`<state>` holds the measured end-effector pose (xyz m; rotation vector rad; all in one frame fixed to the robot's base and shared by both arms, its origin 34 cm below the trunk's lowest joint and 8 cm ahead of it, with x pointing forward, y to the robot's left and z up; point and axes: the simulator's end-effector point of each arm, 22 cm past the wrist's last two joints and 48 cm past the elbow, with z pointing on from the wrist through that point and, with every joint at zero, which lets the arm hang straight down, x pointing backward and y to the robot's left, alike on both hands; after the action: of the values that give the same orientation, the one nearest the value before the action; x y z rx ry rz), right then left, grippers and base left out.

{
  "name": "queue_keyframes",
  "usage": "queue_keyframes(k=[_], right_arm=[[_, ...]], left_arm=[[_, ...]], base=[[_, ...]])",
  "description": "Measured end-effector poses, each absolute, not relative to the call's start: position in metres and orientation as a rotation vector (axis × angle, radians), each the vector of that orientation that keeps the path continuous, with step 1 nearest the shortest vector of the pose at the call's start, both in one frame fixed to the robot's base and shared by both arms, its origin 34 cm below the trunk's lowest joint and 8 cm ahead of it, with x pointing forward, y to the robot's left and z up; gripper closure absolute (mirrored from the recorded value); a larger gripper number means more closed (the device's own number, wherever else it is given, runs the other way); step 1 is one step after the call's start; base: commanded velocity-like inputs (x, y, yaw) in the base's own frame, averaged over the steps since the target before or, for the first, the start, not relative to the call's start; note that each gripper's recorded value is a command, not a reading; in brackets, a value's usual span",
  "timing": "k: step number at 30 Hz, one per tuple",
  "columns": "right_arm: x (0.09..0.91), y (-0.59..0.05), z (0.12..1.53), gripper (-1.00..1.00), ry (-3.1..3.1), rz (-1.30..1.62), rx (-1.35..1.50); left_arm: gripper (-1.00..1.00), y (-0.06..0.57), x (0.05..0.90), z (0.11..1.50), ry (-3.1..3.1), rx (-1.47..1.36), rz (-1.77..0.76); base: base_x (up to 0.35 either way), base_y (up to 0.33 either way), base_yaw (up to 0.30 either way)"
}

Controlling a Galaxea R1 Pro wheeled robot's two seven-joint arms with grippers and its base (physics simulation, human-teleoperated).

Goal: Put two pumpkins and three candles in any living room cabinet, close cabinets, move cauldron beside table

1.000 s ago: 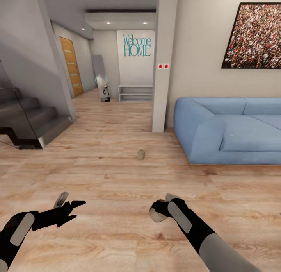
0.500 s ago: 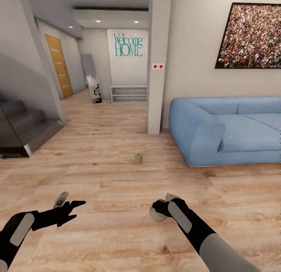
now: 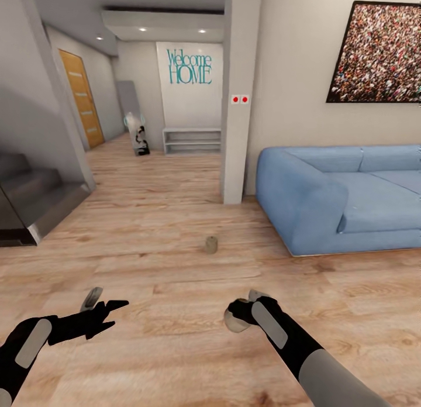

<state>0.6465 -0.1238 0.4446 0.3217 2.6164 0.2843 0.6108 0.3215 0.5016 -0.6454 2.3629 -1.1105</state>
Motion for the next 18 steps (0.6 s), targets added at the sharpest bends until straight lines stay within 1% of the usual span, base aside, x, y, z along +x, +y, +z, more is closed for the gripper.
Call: queue_keyframes(k=[4, 15, 18], right_arm=[[0.6463, -0.124, 0.4443, 1.0, 2.617, 0.284, 0.321], [0.6465, -0.1237, 0.4445, 1.0, 2.617, 0.285, 0.321], [0.6464, -0.1238, 0.4443, 1.0, 2.617, 0.285, 0.322]], left_arm=[[-1.0, 0.3213, 0.6108, 0.5015, 2.363, -0.645, -1.111], [-1.0, 0.3212, 0.6107, 0.5014, 2.364, -0.645, -1.11], [-1.0, 0.3215, 0.6107, 0.5015, 2.364, -0.645, -1.11]], base=[[0.242, 0.21, -0.185], [0.237, 0.217, -0.02], [0.233, 0.22, -0.11]])
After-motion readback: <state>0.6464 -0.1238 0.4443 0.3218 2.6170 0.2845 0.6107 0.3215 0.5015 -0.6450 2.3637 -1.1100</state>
